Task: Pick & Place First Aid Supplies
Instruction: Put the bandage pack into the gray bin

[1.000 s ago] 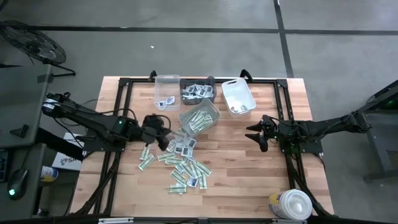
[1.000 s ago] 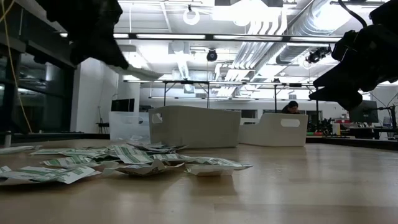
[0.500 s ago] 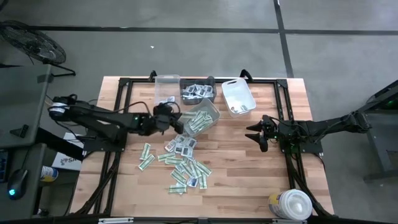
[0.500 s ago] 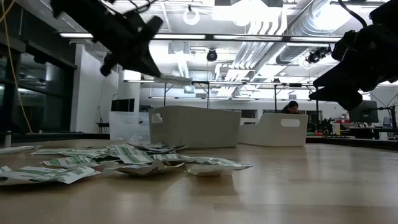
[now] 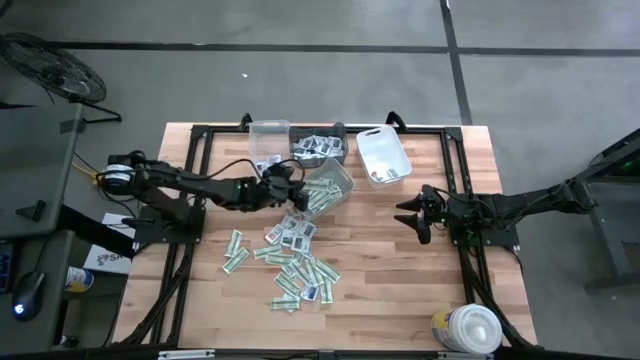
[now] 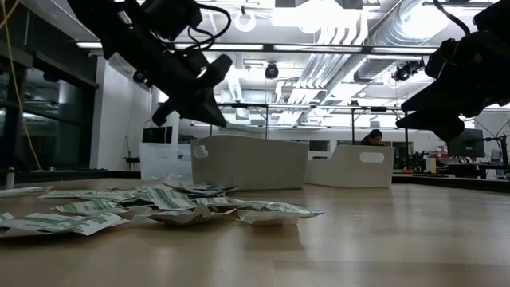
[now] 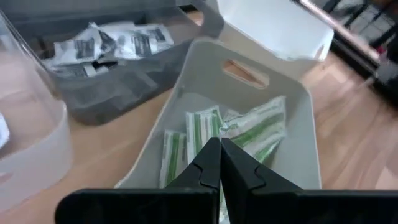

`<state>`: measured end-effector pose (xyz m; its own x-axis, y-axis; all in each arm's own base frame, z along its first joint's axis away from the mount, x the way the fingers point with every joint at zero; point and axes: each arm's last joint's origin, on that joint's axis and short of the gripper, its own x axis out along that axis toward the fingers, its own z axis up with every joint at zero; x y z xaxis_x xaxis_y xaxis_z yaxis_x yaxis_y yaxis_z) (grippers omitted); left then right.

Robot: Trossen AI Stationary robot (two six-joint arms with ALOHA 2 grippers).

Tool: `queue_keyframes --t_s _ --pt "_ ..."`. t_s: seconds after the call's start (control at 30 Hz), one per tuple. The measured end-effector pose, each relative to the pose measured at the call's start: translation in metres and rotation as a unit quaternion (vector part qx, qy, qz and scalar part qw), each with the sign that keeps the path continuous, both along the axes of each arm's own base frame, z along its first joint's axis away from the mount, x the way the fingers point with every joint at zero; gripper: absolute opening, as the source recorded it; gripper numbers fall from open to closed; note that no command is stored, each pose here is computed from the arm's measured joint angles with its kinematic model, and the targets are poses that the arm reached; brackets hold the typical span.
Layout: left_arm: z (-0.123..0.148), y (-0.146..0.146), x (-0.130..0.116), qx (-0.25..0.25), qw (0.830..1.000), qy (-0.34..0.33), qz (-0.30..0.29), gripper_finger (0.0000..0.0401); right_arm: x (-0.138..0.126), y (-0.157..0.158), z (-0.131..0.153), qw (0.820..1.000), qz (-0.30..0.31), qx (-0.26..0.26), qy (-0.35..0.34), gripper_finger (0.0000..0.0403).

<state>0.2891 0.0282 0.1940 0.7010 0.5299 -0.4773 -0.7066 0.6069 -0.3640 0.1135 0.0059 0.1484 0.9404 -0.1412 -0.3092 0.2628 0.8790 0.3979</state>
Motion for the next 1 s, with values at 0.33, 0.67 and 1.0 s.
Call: queue_keyframes --t_s 0.33,0.67,1.0 --pt "-0.001 0.001 0.000 0.012 1.000 0.013 -0.009 0.0058 0.000 0.000 0.000 1.000 0.000 0.000 0.000 0.0208" --pt "0.009 0.002 0.001 0.051 0.998 -0.002 -0.021 0.0119 0.000 0.000 0.000 1.000 0.000 0.000 0.000 0.0208" --pt "0.036 -0.002 -0.018 0.119 0.985 0.036 -0.120 0.0093 0.000 0.000 0.000 1.000 0.000 0.000 0.000 0.0208"
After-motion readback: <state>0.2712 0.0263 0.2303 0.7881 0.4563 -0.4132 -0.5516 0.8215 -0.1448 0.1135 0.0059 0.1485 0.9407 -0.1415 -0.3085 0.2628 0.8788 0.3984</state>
